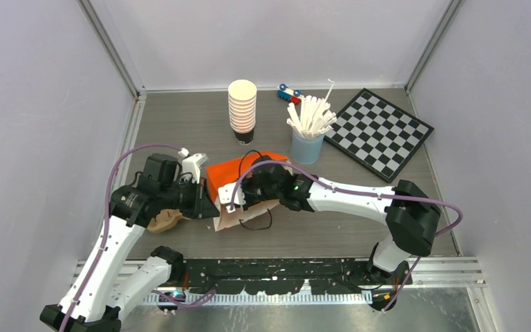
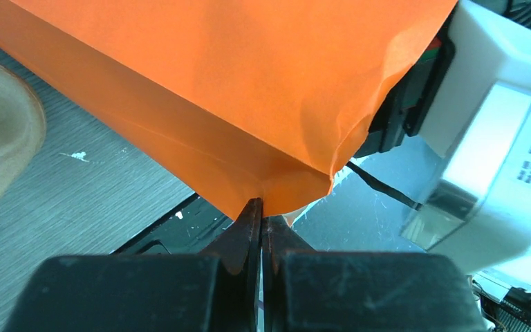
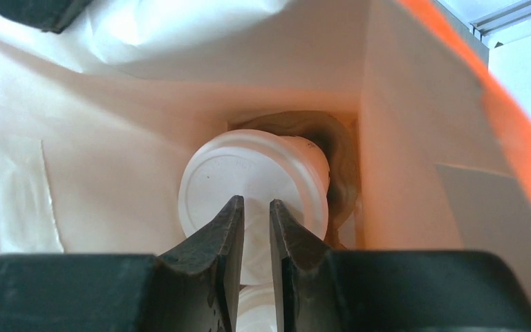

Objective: Pack the takeout coffee

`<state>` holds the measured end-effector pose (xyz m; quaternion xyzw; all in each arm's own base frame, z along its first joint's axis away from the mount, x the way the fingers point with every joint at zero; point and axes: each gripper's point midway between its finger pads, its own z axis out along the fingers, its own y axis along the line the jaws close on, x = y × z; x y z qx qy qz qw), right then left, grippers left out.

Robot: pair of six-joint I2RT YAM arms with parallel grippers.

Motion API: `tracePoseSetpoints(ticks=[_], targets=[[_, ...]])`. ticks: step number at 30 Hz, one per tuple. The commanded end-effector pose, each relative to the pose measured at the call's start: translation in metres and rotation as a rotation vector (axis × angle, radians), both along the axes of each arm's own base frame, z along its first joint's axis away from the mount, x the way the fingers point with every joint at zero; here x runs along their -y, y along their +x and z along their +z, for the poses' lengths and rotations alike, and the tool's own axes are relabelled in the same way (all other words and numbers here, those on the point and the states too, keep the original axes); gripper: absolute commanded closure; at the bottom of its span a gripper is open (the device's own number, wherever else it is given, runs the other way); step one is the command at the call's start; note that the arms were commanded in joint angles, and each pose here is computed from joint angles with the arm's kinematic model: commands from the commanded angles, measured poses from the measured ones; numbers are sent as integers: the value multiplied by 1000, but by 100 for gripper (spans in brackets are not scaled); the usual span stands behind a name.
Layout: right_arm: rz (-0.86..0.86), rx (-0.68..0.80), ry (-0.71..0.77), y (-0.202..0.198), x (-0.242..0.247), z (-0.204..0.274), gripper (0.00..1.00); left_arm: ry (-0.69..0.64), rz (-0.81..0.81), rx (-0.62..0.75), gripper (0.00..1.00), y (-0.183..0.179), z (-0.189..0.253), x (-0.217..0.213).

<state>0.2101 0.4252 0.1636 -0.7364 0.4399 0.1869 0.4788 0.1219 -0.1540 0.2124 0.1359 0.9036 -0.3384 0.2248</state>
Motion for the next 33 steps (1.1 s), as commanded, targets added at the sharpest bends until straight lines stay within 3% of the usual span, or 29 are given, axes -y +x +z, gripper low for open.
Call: tracePoseSetpoints(ticks=[1, 33], targets=[[5, 15, 119, 5, -26, 29, 75, -16, -3, 43, 100, 4, 13, 1], [-124, -11, 101, 21, -33, -9, 77, -28, -4, 38, 100, 1, 15, 2]])
